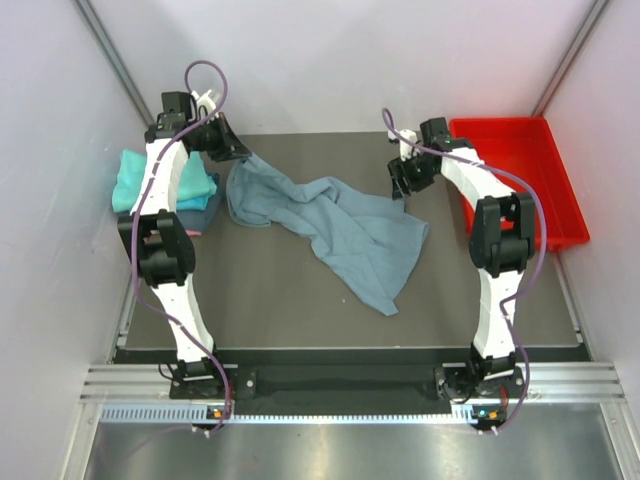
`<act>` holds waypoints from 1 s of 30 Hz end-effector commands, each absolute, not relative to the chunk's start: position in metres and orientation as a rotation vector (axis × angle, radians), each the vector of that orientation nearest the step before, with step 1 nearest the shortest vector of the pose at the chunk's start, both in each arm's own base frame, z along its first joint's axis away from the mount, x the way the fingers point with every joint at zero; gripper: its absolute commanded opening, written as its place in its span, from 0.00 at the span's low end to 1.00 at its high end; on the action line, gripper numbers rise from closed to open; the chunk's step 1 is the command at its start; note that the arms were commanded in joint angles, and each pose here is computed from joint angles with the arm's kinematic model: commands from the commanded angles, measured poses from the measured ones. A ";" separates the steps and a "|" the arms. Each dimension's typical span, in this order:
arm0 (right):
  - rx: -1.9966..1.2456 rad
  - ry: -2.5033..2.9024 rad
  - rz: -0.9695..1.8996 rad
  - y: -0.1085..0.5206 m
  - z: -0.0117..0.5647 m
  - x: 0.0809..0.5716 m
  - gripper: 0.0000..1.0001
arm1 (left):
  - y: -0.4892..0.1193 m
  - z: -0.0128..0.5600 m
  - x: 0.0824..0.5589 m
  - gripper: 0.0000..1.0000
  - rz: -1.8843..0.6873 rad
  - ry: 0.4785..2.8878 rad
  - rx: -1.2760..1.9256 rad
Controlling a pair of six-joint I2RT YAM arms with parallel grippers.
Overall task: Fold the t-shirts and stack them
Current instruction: Flatten the tshirt out
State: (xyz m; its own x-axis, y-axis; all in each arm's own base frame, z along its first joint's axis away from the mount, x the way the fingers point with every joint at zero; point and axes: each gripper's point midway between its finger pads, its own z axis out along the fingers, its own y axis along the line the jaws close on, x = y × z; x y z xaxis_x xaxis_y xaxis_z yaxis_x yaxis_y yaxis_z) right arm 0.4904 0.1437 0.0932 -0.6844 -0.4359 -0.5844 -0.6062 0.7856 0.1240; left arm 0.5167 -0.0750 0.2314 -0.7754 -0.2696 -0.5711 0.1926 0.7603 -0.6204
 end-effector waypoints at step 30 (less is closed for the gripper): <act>-0.709 2.390 0.396 0.134 0.096 0.519 0.03 | -0.073 0.249 0.507 0.00 -0.832 2.252 -0.003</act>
